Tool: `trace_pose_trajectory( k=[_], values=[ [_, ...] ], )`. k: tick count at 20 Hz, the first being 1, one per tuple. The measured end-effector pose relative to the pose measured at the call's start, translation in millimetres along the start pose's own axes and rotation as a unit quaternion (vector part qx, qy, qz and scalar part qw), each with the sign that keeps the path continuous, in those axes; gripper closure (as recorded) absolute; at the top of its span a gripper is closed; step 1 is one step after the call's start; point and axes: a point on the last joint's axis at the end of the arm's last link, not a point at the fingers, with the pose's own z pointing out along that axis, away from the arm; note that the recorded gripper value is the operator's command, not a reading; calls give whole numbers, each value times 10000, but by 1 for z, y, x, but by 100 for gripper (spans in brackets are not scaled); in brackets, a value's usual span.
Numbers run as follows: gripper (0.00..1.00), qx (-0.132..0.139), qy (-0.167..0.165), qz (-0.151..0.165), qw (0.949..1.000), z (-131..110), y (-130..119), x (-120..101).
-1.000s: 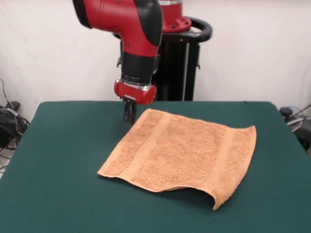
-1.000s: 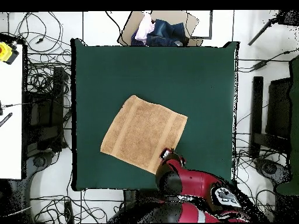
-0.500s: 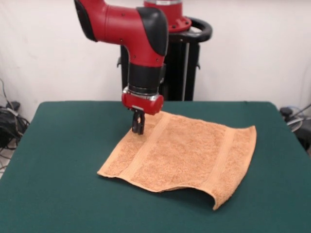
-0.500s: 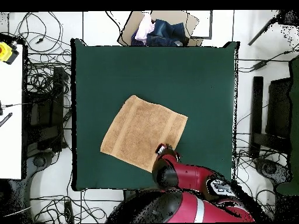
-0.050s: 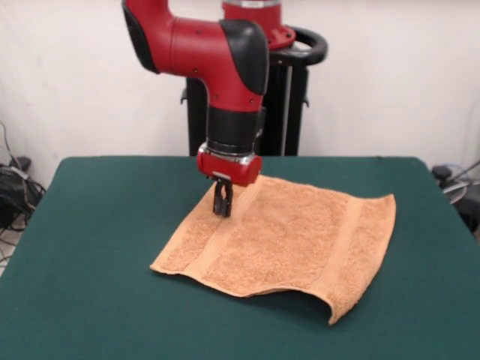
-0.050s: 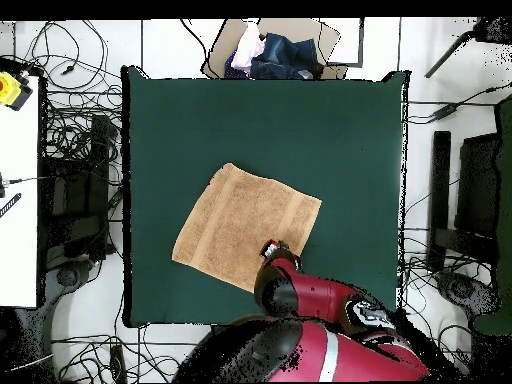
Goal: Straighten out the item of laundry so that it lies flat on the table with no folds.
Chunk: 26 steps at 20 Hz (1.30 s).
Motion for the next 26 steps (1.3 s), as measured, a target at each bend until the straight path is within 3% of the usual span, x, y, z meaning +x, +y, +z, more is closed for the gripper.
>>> trace_pose_trajectory(
  k=[7, 14, 26],
  values=[
    [100, -80, -332, 267, 9991, 8, 30, -18],
    [100, -136, -696, 570, 9959, 32, 59, -27],
    [100, -85, -741, 727, 9946, 32, 62, -28]
  ],
)
